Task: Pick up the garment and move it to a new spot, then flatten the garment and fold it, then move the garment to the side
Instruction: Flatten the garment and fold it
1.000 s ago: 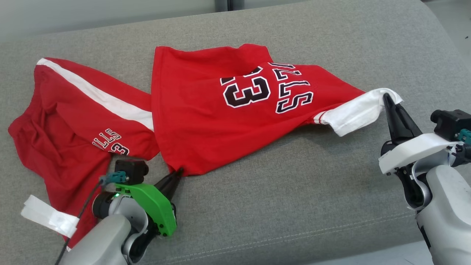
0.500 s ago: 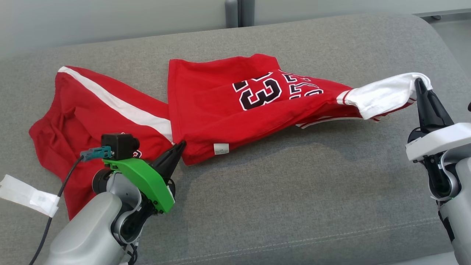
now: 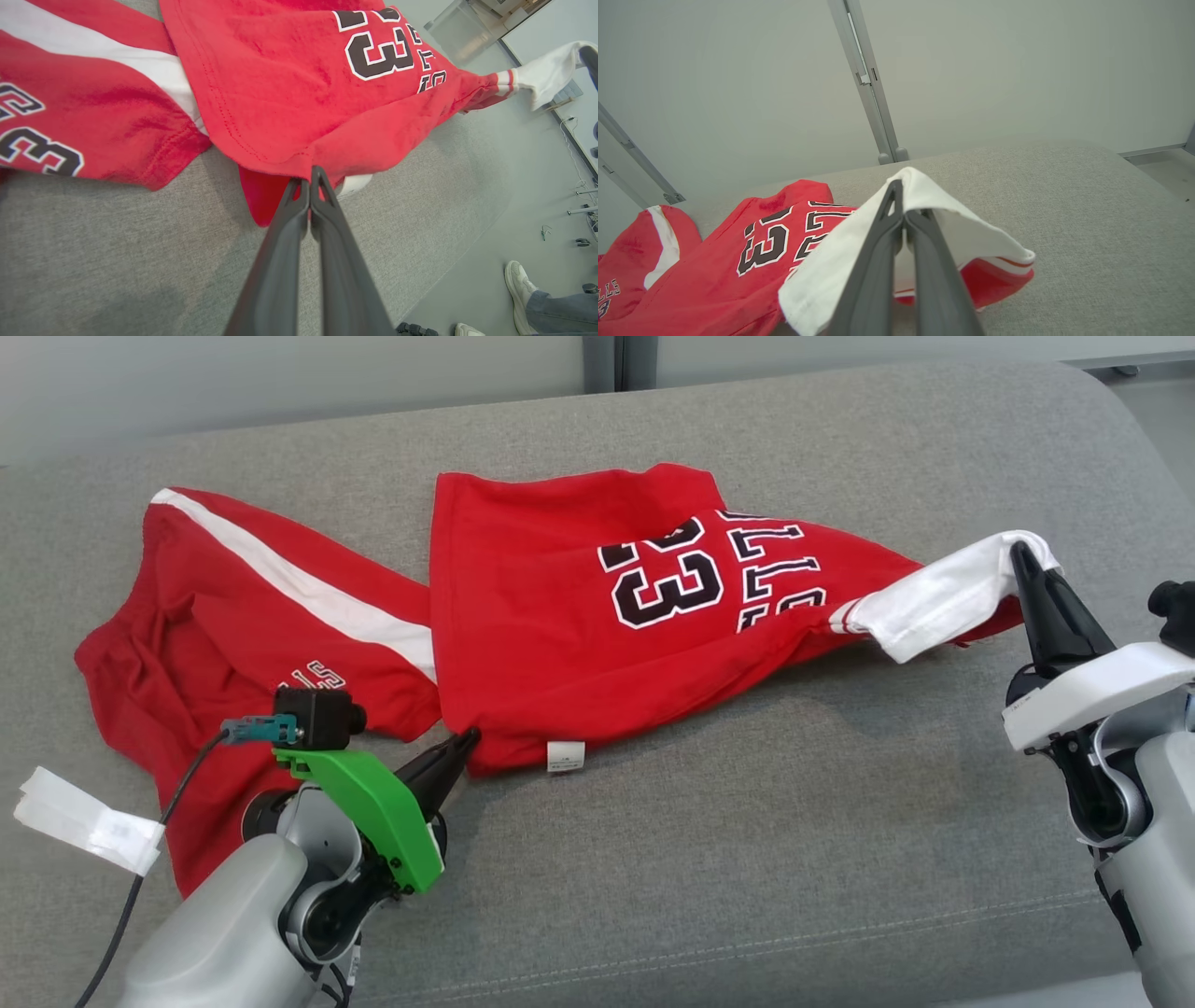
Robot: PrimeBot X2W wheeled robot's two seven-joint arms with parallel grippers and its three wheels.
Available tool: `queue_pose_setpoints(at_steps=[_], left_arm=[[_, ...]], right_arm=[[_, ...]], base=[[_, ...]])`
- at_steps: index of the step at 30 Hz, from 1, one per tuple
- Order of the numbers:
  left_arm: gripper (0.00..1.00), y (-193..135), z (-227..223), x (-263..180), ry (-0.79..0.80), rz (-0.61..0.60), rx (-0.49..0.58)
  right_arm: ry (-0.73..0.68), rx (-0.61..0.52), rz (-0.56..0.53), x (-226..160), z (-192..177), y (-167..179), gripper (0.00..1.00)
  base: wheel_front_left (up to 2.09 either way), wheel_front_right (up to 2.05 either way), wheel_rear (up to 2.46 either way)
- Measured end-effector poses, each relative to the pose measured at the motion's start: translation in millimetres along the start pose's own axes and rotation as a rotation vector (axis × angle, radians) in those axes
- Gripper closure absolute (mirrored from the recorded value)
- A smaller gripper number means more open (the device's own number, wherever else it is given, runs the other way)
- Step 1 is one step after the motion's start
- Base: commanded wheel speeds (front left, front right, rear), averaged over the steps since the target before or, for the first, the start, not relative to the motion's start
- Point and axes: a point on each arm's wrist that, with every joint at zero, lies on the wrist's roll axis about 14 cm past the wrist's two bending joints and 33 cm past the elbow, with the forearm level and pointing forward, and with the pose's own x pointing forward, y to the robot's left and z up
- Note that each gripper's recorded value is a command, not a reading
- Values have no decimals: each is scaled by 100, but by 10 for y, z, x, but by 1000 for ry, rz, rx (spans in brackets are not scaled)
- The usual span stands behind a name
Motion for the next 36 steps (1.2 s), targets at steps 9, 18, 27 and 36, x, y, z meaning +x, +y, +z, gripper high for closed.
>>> queue_pose_setpoints(at_steps=[9,18,27,36], left_arm=[[100,111,-206,126,65,16,-36],[2,106,-346,209,86,19,-64],[0,137,-355,188,81,22,-61],[0,60,-447,140,99,1,-52]], right_arm=[[57,13,-8,-2,-209,-28,100],[71,15,-26,-11,-262,-97,100],[75,21,-26,11,-283,-103,100],[69,22,-18,29,-273,-77,100]], base=[[0,0,0],[0,0,0],[0,0,0],[0,0,0]])
